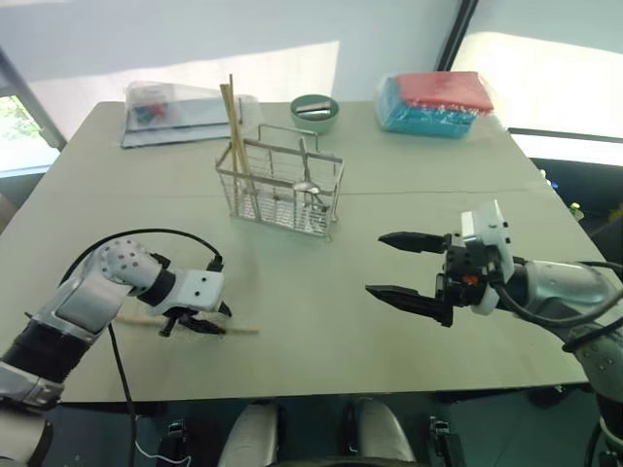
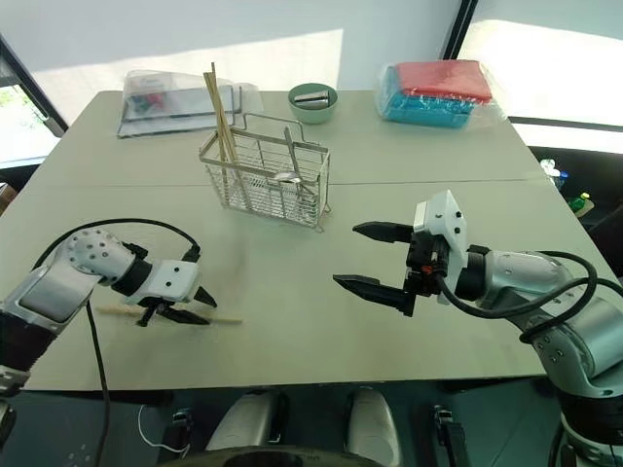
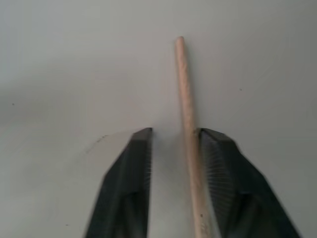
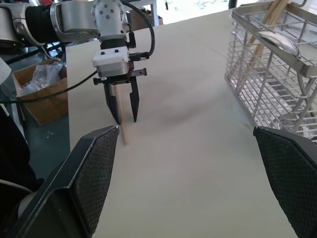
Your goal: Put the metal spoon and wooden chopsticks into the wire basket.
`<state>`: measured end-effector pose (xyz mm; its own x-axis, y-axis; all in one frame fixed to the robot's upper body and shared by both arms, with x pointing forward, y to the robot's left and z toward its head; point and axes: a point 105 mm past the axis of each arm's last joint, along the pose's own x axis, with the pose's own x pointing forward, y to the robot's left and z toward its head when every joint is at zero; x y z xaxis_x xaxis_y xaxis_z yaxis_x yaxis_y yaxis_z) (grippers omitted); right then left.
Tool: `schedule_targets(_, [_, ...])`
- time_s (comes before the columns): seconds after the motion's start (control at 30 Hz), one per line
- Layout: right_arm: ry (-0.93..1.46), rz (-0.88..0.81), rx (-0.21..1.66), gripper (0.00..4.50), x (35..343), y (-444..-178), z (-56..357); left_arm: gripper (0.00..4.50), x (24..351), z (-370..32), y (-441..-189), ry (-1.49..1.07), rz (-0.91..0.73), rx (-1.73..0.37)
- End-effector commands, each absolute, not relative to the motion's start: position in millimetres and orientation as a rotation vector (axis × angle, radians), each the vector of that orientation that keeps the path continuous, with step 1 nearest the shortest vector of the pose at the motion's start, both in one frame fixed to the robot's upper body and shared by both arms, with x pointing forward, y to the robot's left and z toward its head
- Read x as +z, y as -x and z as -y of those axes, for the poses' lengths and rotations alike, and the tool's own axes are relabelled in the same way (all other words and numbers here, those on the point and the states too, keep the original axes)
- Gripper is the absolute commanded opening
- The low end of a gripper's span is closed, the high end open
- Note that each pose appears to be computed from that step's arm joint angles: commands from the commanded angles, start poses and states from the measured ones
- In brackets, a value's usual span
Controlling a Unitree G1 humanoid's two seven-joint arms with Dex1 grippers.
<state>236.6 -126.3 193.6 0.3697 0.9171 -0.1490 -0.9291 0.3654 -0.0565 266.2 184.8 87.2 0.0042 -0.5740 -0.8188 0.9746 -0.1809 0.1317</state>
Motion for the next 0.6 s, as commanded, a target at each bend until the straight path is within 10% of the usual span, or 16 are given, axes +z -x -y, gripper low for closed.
schedule_targets(0.03, [0.179, -0.052, 1.195, 4.5, 203, -234, 126, 0.05, 78, -186, -263, -0.893, -0.636, -1.535])
schedule_targets(0.3, [0.171, -0.044, 1.194, 4.5, 205, -241, 127, 0.05, 89, -188, -267, -0.902, -0.576, -1.483])
schedule_targets(0.6, [0.171, -0.045, 1.208, 4.5, 206, -245, 126, 0.05, 208, -186, -308, -0.802, -0.14, -1.292])
